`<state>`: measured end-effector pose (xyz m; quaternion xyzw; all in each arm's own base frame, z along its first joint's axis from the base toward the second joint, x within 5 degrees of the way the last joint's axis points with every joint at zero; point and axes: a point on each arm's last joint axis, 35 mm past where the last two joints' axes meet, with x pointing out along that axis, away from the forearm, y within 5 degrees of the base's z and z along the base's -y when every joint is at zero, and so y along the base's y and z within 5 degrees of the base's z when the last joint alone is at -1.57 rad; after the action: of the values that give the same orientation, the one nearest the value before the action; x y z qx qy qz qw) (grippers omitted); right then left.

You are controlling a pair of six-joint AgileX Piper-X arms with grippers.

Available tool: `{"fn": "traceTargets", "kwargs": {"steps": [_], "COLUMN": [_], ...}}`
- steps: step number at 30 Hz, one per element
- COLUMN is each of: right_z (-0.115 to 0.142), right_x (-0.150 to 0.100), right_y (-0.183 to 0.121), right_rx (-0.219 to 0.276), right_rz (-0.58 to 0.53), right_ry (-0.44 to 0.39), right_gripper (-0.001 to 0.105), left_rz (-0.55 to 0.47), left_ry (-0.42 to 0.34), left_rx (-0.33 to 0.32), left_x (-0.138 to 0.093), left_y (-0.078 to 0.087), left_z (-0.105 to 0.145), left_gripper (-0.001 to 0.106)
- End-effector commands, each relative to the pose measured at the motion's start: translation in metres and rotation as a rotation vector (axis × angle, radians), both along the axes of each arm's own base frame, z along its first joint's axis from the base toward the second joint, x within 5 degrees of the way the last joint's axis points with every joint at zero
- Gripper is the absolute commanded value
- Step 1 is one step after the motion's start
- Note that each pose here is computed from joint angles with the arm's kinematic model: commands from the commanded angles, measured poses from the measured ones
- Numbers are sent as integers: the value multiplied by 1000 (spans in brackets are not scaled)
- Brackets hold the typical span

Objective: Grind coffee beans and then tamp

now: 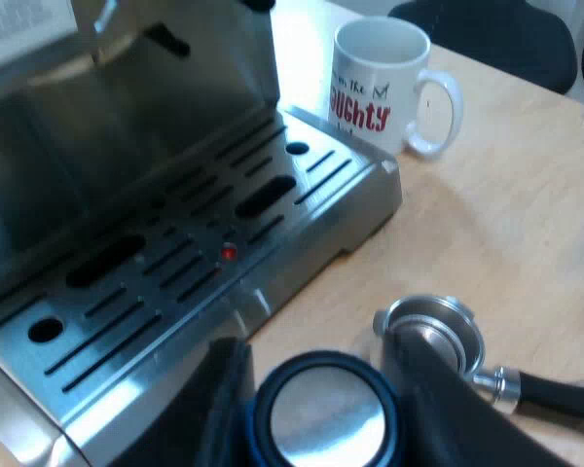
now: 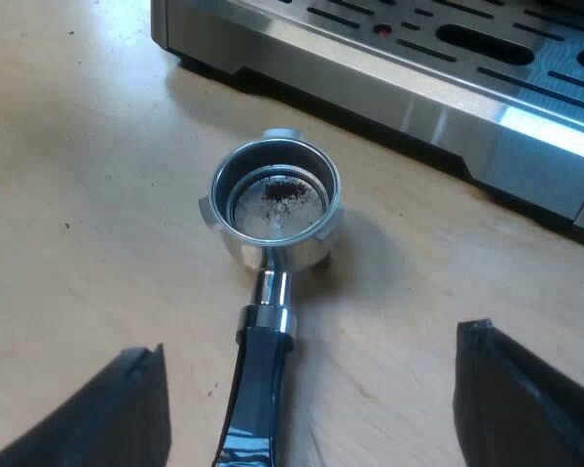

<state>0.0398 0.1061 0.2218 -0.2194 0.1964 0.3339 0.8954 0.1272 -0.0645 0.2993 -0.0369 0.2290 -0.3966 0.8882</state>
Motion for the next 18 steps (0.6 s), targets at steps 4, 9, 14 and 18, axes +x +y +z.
{"fn": "traceTargets", "kwargs": {"steps": [4, 9, 14, 18], "right_z": [2, 2, 2, 2], "right_x": [1, 0, 0, 0], "right_y": [0, 0, 0, 0], "right_rx": [13, 10, 12, 12], "right_rz": [-3, -3, -4, -4], "right_ry": [-14, -13, -12, -12], "right_gripper": [63, 63, 63, 63], "left_rz": [-2, -2, -2, -11], "left_ry": [-30, -39, -52, -64], "left_rx": [-2, -5, -10, -16], "left_x": [-1, -1, 0, 2], "left_y": [0, 0, -1, -2], "left_z": [8, 11, 12, 13], "left_gripper": [10, 10, 10, 10]}}
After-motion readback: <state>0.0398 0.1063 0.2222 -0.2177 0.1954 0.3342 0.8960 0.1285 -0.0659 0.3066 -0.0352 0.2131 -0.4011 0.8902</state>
